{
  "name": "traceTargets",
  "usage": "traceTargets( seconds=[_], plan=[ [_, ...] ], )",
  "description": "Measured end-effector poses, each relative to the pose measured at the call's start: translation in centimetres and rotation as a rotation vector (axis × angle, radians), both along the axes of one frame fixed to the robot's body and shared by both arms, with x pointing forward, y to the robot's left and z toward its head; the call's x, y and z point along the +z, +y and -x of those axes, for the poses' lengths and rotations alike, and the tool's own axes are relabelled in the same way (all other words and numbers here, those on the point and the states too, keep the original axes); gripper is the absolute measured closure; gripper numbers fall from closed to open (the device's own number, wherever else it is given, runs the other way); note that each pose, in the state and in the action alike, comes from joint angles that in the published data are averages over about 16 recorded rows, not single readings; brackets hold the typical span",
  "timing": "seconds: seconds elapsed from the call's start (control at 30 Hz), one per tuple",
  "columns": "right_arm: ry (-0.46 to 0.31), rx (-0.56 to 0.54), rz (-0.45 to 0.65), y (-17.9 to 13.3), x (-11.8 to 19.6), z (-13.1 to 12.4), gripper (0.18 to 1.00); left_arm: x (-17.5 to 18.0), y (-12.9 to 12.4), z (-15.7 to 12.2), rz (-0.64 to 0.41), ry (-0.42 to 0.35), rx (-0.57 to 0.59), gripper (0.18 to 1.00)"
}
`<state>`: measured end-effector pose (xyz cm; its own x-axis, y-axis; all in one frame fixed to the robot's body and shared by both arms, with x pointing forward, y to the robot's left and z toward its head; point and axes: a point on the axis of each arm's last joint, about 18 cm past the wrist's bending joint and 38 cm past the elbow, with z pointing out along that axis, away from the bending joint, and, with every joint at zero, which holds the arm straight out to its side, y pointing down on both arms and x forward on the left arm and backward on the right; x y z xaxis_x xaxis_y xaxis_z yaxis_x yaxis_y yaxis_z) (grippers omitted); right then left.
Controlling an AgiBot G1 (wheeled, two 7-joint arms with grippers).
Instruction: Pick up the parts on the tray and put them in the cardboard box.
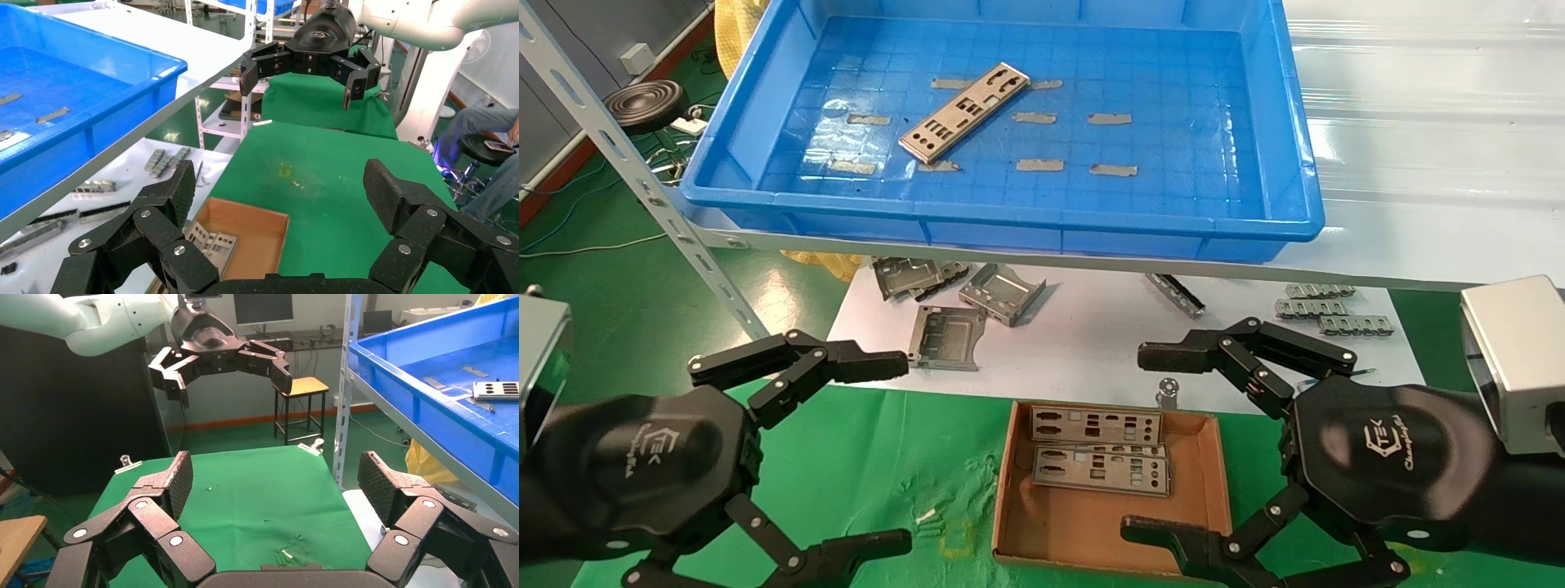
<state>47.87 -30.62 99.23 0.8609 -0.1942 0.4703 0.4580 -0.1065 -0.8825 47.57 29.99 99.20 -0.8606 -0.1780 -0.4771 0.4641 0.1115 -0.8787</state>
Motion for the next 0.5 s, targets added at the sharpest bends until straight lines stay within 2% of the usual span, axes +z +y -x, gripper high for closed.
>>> traceTargets(
  seconds=[0.5],
  plan=[
    [0.000, 0.000, 0.000, 0.00, 0.00, 0.00, 0.178, 0.00, -0.01, -0.03, 0.000, 0.000, 0.000, 0.184]
  ],
)
